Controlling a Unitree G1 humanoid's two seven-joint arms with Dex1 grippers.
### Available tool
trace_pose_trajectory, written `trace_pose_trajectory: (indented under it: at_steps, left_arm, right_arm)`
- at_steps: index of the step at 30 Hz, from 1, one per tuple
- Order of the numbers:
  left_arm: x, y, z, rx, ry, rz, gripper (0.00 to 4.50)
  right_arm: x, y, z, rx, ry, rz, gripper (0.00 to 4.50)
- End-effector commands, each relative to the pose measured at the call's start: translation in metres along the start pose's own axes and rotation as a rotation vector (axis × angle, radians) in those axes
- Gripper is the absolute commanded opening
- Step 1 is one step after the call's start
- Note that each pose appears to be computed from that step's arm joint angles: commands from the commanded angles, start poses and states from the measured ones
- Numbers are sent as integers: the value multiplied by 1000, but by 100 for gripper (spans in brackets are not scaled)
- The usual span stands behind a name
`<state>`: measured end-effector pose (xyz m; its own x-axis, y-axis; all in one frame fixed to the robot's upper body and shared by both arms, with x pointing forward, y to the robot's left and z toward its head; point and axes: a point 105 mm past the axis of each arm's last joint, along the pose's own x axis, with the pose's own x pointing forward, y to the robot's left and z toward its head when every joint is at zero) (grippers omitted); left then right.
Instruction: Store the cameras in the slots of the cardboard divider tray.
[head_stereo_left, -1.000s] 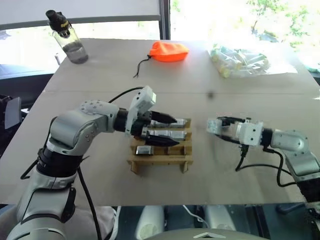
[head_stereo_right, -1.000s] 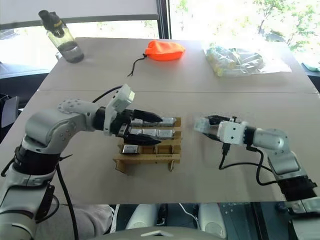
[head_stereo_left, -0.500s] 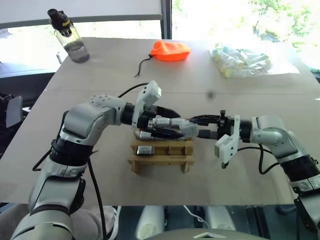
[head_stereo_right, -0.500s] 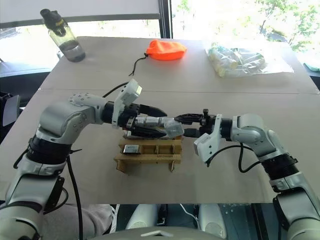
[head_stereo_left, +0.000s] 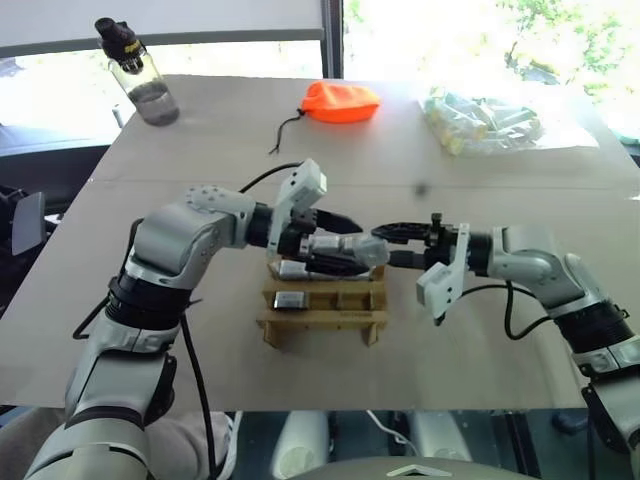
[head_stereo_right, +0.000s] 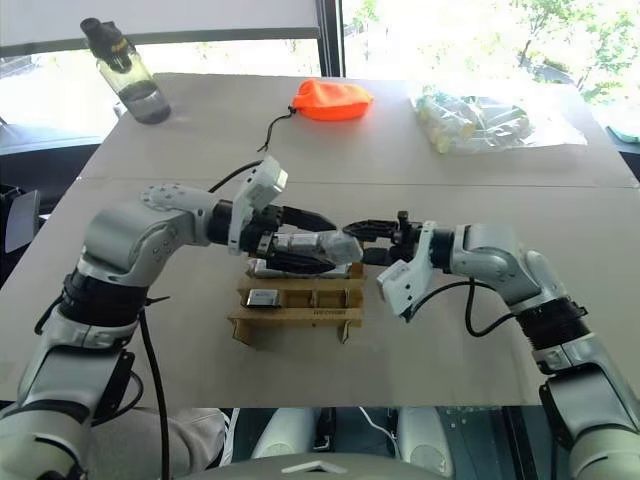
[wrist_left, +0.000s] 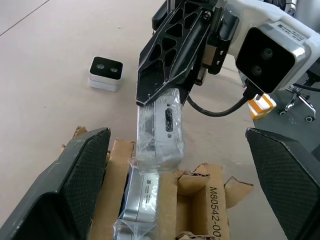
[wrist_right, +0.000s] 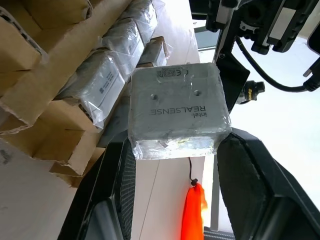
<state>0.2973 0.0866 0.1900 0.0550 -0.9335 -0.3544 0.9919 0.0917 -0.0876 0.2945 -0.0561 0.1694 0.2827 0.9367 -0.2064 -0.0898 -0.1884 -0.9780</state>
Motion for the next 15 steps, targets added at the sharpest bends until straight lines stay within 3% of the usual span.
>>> trace_pose_trajectory:
  at_steps: [1,2,4,6,8,9,13,15]
  left_arm:
    - [-1,-1,7,39,-11,-4,397]
    - [-1,-1,8,38,-12,-1,373]
    - [-2,0,8,35,-13,3,268]
    - [-2,0,7,35,-9,2,196]
    - [-2,0,6,37,-4,2,87]
    - [-2,1,5,39,0,2,67]
    - [-1,1,4,48,13,-1,69]
    - [-1,2,4,52,17,-1,69]
  right_arm:
    - [0,-13,1,-25,-1,-43,176]
    - [0,-12,1,-24,-1,-43,176]
    - [0,-12,1,-16,1,-45,176]
    - [0,-11,2,-12,2,-47,176]
    - [0,-12,2,-11,3,-49,176]
    - [0,-12,2,-10,2,-49,176]
    - [-1,-11,2,4,11,-48,176]
    - [-1,-12,2,9,16,-47,278]
